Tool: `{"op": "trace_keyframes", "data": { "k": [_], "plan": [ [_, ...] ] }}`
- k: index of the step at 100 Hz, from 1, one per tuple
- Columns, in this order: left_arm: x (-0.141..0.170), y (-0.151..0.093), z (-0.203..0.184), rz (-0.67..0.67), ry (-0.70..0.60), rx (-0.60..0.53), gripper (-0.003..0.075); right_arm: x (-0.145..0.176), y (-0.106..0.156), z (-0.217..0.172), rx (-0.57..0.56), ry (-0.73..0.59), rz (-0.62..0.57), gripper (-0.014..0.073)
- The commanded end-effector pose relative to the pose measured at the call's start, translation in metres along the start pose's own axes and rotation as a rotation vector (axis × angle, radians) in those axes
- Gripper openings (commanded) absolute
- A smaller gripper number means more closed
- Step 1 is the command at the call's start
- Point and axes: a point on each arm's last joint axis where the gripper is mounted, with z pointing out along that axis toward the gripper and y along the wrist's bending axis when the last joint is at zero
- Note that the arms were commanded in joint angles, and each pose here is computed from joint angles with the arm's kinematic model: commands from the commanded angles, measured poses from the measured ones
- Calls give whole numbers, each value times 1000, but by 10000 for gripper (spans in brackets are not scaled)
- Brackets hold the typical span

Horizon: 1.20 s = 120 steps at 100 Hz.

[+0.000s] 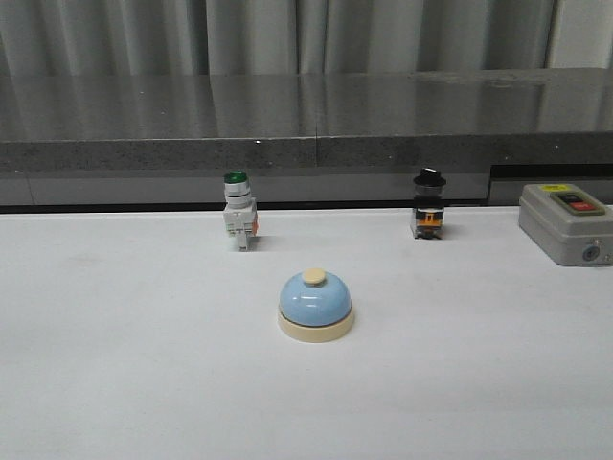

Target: Place and press bell with both arms

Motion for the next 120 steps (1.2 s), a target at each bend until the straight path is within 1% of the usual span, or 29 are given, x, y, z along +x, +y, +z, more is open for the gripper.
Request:
{"op": "trace_keyframes", "data": {
  "k": [1, 19, 22, 120],
  "plan": [
    [-6, -1, -4, -8, -122, 11, -20, -13, 0, -3, 1, -115, -8, -60],
    [12, 0, -9, -8, -137, 12, -20, -13, 0, -3, 1, -115, -8, -60],
    [14, 0, -9, -8, -118, 10, -20, -13, 0, -3, 1, -115, -8, -60],
    [14, 2, -9, -6, -121, -13, -20, -13, 0, -3, 1, -115, -8, -60]
  ]
}}
